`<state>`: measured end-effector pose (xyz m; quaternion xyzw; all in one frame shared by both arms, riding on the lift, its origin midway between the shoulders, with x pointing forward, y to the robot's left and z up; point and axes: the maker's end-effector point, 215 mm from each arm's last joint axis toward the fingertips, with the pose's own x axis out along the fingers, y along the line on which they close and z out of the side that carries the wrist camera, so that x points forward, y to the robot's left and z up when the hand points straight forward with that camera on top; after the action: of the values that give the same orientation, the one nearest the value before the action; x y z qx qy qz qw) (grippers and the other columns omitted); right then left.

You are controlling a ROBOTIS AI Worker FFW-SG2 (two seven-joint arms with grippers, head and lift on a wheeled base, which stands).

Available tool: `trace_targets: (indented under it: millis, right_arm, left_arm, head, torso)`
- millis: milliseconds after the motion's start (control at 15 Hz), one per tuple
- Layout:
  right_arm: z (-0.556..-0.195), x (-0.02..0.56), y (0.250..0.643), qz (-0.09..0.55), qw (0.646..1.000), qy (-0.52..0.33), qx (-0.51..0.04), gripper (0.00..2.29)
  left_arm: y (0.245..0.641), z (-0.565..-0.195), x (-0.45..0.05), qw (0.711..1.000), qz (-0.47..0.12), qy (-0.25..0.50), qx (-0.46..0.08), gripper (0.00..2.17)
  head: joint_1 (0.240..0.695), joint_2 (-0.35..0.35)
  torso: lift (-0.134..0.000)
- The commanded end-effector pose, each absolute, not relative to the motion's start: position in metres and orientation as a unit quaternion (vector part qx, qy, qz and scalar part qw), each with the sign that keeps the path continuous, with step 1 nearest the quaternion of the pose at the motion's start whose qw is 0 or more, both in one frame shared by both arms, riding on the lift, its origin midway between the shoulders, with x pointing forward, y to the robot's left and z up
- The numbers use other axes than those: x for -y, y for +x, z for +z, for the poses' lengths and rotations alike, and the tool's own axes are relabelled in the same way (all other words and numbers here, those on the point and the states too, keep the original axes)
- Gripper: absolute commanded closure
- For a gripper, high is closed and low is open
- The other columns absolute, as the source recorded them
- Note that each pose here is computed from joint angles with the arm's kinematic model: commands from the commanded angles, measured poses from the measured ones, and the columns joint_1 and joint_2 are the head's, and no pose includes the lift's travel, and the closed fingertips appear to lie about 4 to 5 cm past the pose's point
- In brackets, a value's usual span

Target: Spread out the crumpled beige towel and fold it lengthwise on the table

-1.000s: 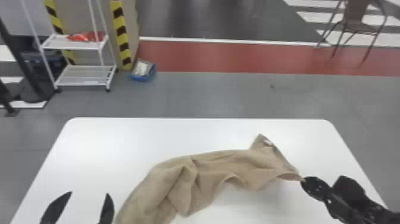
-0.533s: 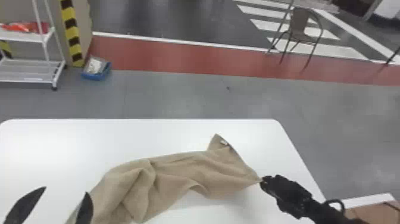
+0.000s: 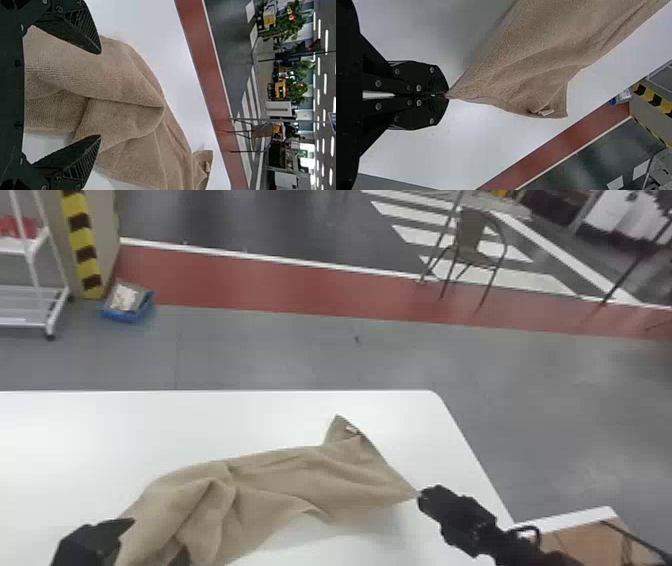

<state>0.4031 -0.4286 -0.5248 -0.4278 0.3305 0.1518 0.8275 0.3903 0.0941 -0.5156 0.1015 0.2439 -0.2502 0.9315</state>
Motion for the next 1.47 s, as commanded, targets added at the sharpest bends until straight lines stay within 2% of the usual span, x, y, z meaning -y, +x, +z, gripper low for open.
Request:
trace_targets:
  millis: [0, 133, 333, 533, 667, 800, 933, 1067, 1133, 1267, 1400]
  right_arm:
    - [-0.530, 0.427, 0.400, 0.155, 0.828, -0.424, -0.333, 1.11]
    - [-0.533, 0.426, 0.399, 0.157, 0.828, -0.421, -0.335, 1.11]
    - [-0.534, 0.422, 0.400, 0.160, 0.829, -0.421, -0.333, 1.11]
    - [-0.536, 0.422, 0.399, 0.162, 0.829, -0.418, -0.335, 1.11]
    - [-0.538, 0.422, 0.398, 0.163, 0.829, -0.416, -0.336, 1.11]
    - [-0.538, 0.420, 0.398, 0.164, 0.829, -0.416, -0.335, 1.11]
    - [-0.539, 0.421, 0.398, 0.164, 0.830, -0.415, -0.335, 1.11]
    - [-0.540, 0.423, 0.397, 0.163, 0.831, -0.412, -0.337, 1.11]
    - [-0.541, 0.424, 0.396, 0.162, 0.832, -0.409, -0.337, 1.11]
    - [-0.540, 0.426, 0.396, 0.160, 0.833, -0.409, -0.337, 1.11]
    - [-0.539, 0.428, 0.396, 0.159, 0.834, -0.408, -0.335, 1.11]
  left_arm:
    - [0.399, -0.512, -0.083, 0.930, -0.256, 0.099, -0.245, 0.14]
    - [0.403, -0.504, -0.052, 0.925, -0.277, 0.097, -0.240, 0.14]
    - [0.414, -0.537, -0.038, 0.909, -0.278, 0.112, -0.291, 0.14]
    - [0.439, -0.547, -0.057, 0.918, -0.232, 0.129, -0.293, 0.15]
    - [0.457, -0.540, -0.077, 0.932, -0.192, 0.142, -0.272, 0.18]
    - [0.463, -0.540, -0.087, 0.931, -0.187, 0.154, -0.271, 0.72]
    - [0.465, -0.544, -0.105, 0.932, -0.171, 0.163, -0.275, 1.41]
    - [0.471, -0.544, -0.135, 0.935, -0.148, 0.162, -0.279, 1.44]
    - [0.475, -0.544, -0.160, 0.938, -0.125, 0.160, -0.282, 1.74]
    - [0.479, -0.544, -0.206, 0.941, -0.086, 0.154, -0.290, 1.74]
    - [0.475, -0.548, -0.253, 0.940, -0.049, 0.144, -0.305, 1.74]
  head:
    - [0.695, -0.350]
    - [0.695, -0.350]
    - [0.695, -0.350]
    - [0.695, -0.350]
    - [0.695, -0.350]
    - [0.695, -0.350]
    - [0.695, -0.350]
    - [0.695, -0.350]
    - [0.695, -0.350]
    - [0.695, -0.350]
    - [0.695, -0.310]
  torso:
    - [0.000]
    - [0.000]
    - [0.000]
    - [0.000]
    - [0.000]
    - [0.000]
    - [0.000]
    - [0.000]
    - [0.000]
    - [0.000]
    - [0.000]
